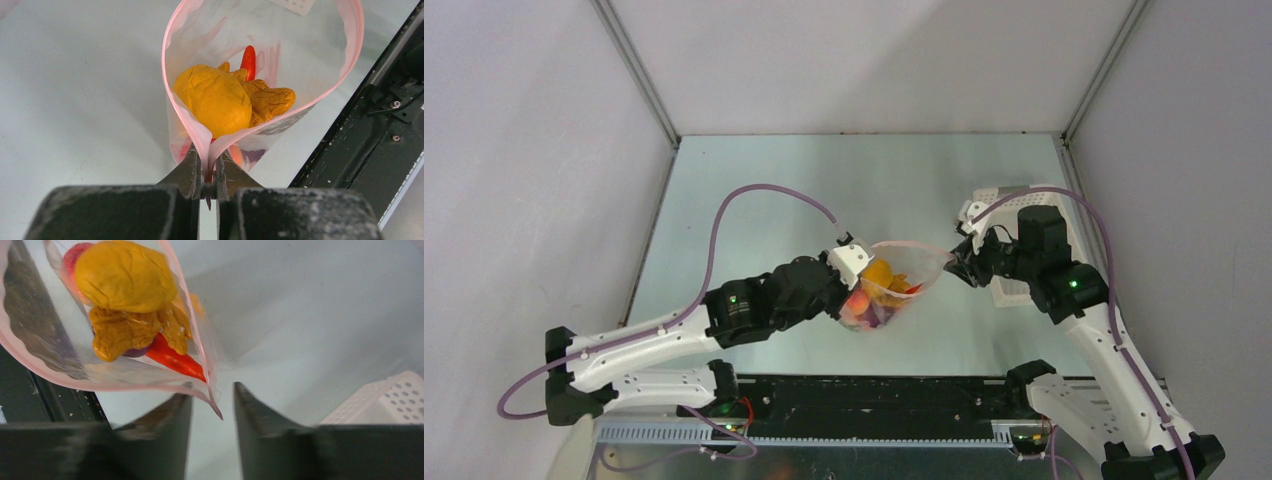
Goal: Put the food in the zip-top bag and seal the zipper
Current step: Zip the zipper food storage bag at the center of the board.
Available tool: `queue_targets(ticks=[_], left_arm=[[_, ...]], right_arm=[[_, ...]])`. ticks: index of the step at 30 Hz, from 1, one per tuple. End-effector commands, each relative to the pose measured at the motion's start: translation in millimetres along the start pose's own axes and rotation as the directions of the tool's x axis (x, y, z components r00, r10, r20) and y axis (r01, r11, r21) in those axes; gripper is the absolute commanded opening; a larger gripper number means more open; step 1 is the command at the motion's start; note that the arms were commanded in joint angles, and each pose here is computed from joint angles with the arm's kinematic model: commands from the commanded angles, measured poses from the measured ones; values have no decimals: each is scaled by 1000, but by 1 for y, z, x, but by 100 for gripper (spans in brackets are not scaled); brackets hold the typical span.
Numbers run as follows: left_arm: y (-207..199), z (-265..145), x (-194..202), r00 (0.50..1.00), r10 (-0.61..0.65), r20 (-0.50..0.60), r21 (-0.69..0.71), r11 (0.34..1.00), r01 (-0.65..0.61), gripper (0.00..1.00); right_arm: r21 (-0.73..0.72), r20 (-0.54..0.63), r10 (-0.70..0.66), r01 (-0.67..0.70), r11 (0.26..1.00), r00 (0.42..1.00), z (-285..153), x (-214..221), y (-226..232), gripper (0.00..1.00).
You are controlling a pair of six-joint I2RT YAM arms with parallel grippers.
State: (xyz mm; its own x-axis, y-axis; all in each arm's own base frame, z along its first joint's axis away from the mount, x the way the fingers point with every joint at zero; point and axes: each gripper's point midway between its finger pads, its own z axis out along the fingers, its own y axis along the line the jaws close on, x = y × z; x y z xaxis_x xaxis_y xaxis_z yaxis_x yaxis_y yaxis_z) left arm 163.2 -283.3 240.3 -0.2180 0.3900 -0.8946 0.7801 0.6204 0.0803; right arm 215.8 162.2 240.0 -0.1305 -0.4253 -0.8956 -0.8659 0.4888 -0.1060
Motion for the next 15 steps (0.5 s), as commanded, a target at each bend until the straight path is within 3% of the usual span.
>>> queue_targets(ticks=[1, 6, 15], left_arm=[[-2, -11, -35, 996, 10, 84, 39, 999, -14, 0], [-6, -18, -49, 992, 13, 128, 71, 997, -23, 0], [-11, -8, -54, 989, 58, 135, 89, 994, -70, 0]], right_arm=[[-66, 116, -157, 165, 984, 981, -7, -23, 14, 71], [-182, 245, -249, 297, 937, 937, -20, -38, 47, 95], [-309, 553, -278, 503, 807, 786, -25, -101, 89, 100]])
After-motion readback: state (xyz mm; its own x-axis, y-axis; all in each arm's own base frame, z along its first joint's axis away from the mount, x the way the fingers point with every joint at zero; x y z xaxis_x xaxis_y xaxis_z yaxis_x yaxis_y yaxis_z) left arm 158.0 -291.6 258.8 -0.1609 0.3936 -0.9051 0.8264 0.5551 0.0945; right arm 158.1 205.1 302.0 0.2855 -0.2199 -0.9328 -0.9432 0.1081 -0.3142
